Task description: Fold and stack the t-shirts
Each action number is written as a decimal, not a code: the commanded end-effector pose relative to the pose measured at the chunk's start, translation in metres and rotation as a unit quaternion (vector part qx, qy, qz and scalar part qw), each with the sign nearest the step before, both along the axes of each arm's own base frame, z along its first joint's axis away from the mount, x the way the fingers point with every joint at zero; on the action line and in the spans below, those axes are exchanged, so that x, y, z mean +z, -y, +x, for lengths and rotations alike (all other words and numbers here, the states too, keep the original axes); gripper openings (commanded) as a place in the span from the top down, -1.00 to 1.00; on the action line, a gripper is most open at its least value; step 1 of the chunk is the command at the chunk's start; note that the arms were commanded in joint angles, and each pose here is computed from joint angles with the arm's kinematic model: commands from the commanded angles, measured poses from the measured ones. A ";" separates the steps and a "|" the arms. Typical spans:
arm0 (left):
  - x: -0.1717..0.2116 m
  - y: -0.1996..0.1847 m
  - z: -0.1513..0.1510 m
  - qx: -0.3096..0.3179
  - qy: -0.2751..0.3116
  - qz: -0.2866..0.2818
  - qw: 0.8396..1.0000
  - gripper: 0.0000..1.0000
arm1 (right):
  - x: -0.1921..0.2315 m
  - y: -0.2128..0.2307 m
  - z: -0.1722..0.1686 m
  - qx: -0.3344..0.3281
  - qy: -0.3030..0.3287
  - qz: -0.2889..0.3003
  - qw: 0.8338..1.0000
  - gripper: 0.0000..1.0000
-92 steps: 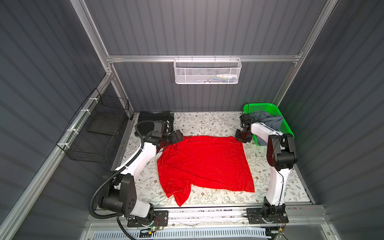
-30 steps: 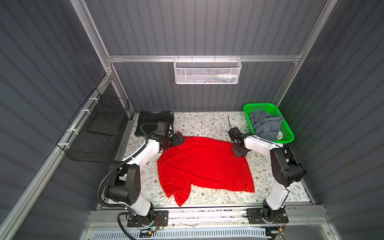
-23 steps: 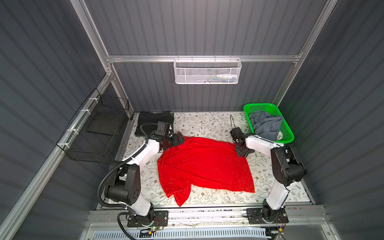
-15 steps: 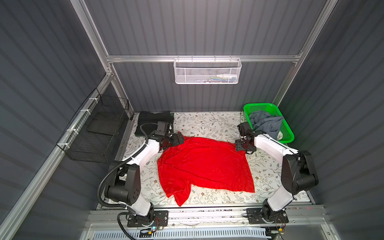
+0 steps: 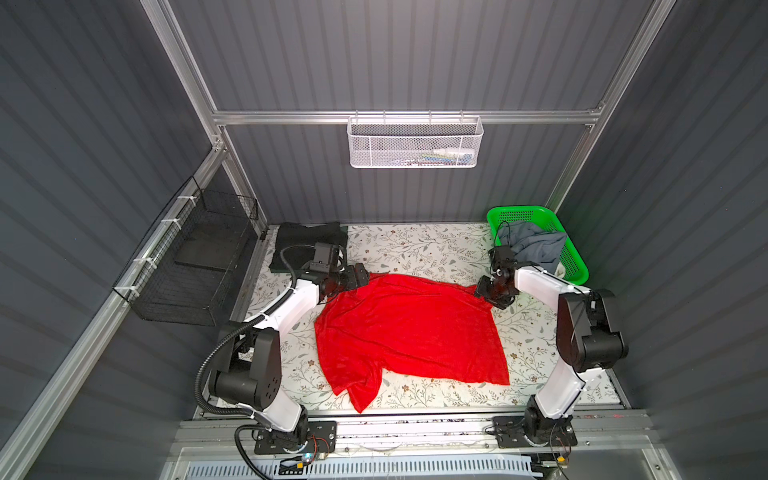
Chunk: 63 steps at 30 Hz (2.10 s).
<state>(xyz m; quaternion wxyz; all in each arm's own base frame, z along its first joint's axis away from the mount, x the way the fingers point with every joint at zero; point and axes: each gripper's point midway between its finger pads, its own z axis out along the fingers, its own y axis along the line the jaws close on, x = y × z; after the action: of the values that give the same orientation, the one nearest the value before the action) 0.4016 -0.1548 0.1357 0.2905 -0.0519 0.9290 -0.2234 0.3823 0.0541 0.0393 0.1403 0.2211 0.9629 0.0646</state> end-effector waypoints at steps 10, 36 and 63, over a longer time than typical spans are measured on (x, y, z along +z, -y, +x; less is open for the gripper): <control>0.016 0.007 0.009 -0.004 0.023 -0.016 1.000 -0.99 | -0.007 0.002 -0.009 0.001 -0.009 -0.004 1.000 0.38; 0.013 0.003 0.005 0.000 0.026 -0.010 1.000 -0.99 | 0.004 -0.022 -0.019 0.050 -0.004 -0.014 0.999 1.00; -0.049 0.026 0.058 -0.020 -0.048 0.008 0.999 -0.88 | 0.020 -0.037 -0.044 0.059 0.020 -0.005 0.998 0.82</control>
<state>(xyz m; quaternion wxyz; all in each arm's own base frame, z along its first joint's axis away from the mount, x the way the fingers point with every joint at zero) 0.4521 -0.1746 0.0802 0.2388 -0.0599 0.9435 -0.2217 0.3433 0.0914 0.0631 0.1652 0.1584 0.9707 0.0734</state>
